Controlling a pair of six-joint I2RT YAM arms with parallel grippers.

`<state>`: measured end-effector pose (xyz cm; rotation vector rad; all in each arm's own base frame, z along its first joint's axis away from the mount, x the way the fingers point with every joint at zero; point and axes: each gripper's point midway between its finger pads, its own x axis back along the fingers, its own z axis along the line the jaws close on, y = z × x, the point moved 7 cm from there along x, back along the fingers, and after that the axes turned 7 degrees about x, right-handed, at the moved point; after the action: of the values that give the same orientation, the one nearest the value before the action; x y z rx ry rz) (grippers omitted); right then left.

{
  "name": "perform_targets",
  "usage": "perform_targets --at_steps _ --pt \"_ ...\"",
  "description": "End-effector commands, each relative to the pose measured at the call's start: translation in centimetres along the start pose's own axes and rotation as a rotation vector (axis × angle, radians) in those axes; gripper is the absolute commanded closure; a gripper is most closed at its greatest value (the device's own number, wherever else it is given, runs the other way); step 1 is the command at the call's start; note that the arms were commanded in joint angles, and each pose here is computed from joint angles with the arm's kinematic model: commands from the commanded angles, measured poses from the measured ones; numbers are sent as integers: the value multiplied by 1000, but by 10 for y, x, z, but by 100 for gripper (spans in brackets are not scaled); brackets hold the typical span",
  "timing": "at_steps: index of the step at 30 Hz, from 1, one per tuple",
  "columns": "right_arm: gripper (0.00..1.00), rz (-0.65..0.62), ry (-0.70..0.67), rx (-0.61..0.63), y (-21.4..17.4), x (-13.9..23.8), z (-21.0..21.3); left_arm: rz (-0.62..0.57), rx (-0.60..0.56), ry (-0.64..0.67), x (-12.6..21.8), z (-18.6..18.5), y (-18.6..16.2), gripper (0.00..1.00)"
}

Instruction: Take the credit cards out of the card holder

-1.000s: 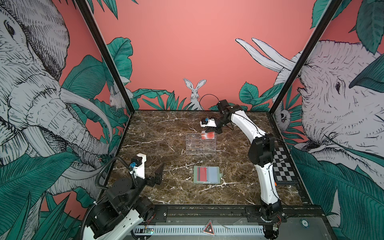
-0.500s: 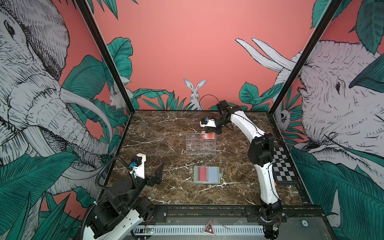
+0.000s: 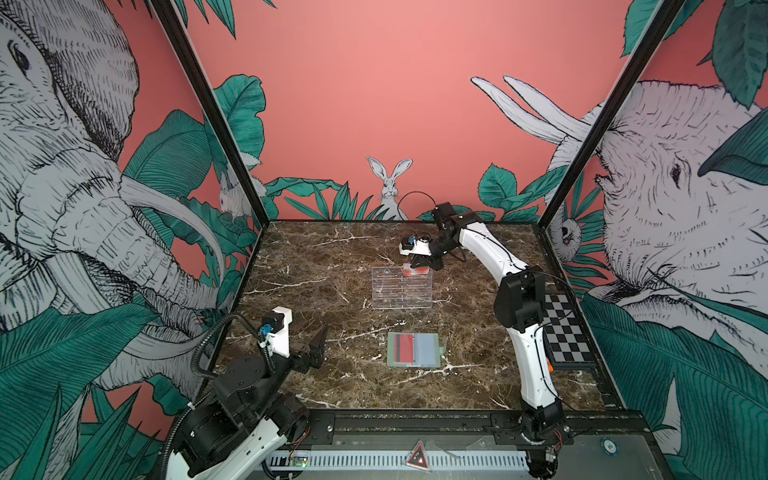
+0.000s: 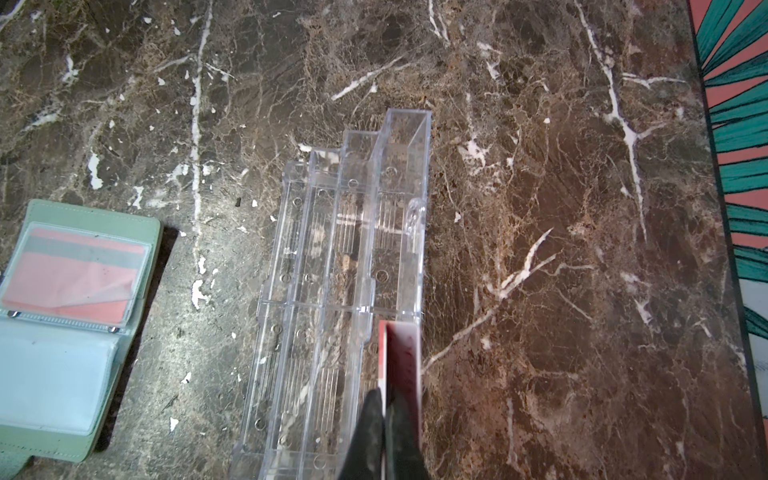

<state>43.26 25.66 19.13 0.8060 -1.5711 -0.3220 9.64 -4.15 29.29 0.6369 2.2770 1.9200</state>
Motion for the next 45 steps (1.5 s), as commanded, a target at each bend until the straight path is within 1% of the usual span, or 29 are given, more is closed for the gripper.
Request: perform_targets --at_steps 1,10,15,19,27,36,39,41,42,43,45 --pt "100 -9 5 -22 0 -2 -2 0 -11 15 -2 1 -2 1" --pt "99 -13 -1 -26 3 -1 -2 -1 -12 15 -2 1 -2 1" --pt "86 -9 -34 -31 6 2 -7 2 -11 8 -3 0 -2 1" --pt "67 -19 -79 -36 11 6 -14 -1 -11 -1 -3 -1 -1 1" --pt "65 -53 -144 1 27 22 -18 0 -11 -1 -3 -1 -2 1" --pt "63 -113 -239 58 54 53 -13 2 -11 -5 -3 -1 -2 1" --pt "62 -149 -302 68 63 65 -11 4 -12 -7 -3 -2 -2 1" --pt "60 -181 -384 63 72 77 -11 7 -11 -6 -4 -2 -2 1" --pt "56 -188 -468 23 73 84 -15 7 -11 -7 -4 -2 -2 1" --pt "52 -197 -580 -25 72 92 -21 10 -11 -8 -4 -2 -3 1" --pt "48 -225 -725 -64 71 110 -20 12 -9 -9 -5 -2 -3 1"
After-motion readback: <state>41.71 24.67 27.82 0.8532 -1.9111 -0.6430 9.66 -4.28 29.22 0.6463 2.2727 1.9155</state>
